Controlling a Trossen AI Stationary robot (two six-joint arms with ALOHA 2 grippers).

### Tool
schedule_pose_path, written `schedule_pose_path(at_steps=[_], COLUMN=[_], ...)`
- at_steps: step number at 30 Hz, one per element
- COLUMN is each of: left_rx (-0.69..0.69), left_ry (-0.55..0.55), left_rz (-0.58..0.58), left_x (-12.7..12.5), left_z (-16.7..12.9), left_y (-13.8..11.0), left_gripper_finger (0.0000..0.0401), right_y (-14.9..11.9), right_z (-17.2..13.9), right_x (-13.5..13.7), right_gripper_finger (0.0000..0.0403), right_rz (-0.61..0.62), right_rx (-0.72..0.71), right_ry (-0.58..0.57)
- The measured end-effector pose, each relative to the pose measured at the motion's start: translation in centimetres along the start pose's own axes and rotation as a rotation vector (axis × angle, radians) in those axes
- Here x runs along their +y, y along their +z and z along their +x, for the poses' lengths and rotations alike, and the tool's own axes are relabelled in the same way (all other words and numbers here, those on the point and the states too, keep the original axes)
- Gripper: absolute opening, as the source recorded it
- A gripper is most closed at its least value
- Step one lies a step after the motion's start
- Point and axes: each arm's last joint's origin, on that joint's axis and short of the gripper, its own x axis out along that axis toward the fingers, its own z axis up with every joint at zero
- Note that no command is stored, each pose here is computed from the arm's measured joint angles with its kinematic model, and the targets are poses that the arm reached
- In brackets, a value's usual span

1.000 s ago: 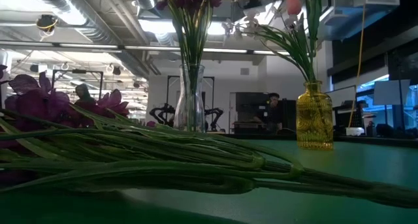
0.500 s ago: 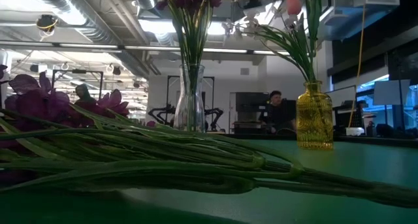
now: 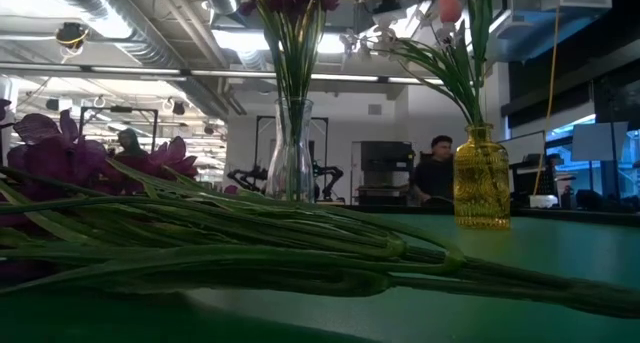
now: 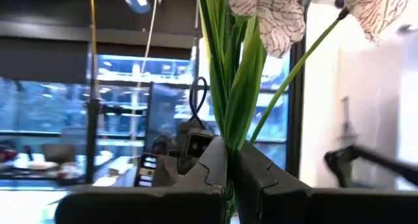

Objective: Sort flowers into vase by color
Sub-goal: Put the white flower into the yellow vase

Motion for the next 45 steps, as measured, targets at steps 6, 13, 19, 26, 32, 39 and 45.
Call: schedule_pose_path(at_steps=[6, 13, 19, 26, 32, 39, 45], left_rx=[-0.033, 0.017, 0.029, 0.070, 0.115, 0.127, 0.136], left_ry=[-0.069, -0.040, -0.023, -0.040, -0.052, -0.052, -0.053], left_rz=[-0.117, -0.110, -0.102, -0.102, -0.094, -0.090, -0.088], left_x=[2.2, 3.7, 4.1, 3.5, 2.9, 2.9, 2.8], left_z=[1.1, 2.7, 2.9, 3.1, 3.7, 3.8, 3.8], left_y=[-0.3, -2.5, -2.9, -3.6, -5.1, -5.5, -5.6], left_gripper_finger=[0.0001, 0.0001, 0.0001, 0.0004, 0.0005, 0.0006, 0.0006], right_y=[-0.2, -0.4, -1.1, -2.0, -1.9, -2.3, -2.5], right_z=[1.1, 4.0, 6.7, 8.4, 8.7, 8.6, 8.6], right_x=[-0.2, -1.1, -0.5, -0.2, -0.2, -0.3, -0.2], right_gripper_finger=[0.0285, 0.0285, 0.0285, 0.0285, 0.0279, 0.0205, 0.0124], right_rz=[0.044, 0.073, 0.050, 0.024, 0.021, 0.017, 0.015], right_rx=[-0.067, 0.032, 0.197, 0.189, 0.155, 0.197, 0.219], right_ry=[-0.047, -0.069, -0.023, -0.024, -0.032, -0.056, -0.046])
